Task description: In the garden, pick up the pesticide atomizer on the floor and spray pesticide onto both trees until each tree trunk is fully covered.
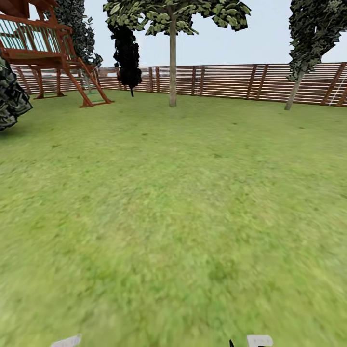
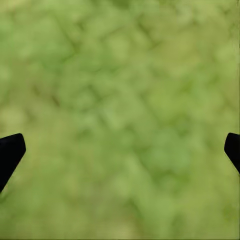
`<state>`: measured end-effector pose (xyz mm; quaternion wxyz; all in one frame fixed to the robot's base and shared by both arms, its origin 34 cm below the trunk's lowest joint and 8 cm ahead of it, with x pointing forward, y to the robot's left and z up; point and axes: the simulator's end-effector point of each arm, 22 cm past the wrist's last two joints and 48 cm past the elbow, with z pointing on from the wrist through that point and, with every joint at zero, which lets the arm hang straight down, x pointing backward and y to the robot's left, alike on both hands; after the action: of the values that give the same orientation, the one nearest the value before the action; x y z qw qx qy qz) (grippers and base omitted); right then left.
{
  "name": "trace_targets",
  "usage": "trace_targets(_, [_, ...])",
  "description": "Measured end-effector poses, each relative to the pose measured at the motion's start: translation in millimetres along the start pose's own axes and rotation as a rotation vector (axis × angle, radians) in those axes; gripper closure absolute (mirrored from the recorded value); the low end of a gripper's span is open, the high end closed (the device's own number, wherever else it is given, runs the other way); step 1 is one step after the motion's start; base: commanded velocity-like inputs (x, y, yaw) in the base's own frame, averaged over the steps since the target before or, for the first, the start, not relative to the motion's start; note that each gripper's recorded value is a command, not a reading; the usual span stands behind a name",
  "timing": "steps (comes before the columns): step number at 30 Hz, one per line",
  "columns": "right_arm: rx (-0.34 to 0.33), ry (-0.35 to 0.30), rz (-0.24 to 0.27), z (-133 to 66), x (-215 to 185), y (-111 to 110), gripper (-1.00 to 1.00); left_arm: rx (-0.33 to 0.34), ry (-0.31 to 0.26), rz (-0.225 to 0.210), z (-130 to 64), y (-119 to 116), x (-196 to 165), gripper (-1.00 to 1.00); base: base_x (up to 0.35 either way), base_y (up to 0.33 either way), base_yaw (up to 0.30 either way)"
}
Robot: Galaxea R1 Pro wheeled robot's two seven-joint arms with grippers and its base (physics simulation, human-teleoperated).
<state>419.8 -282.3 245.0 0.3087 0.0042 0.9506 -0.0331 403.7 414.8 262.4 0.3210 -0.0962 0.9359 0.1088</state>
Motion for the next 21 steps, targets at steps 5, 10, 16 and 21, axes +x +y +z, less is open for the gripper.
trace_targets(5, [0.000,0.000,0.000,0.0,0.0,-0.2,-1.00,0.000,0.000,0.000,0.0,-0.2,0.1,1.00,0.341,0.000,0.000])
trace_targets(10, [0.000,0.000,0.000,0.0,-0.1,-0.3,-1.00,0.001,0.000,0.000,-0.1,-0.9,0.2,1.00,0.341,0.000,0.000])
trace_targets(16, [0.000,-0.001,0.000,0.0,-0.2,-0.2,-1.00,0.002,0.000,0.000,-0.1,-1.3,0.3,1.00,0.341,0.000,0.000])
trace_targets(21, [0.000,-0.001,0.000,0.0,-0.2,-0.3,-1.00,0.002,0.000,0.000,-0.1,-1.3,0.3,1.00,0.341,0.000,0.000])
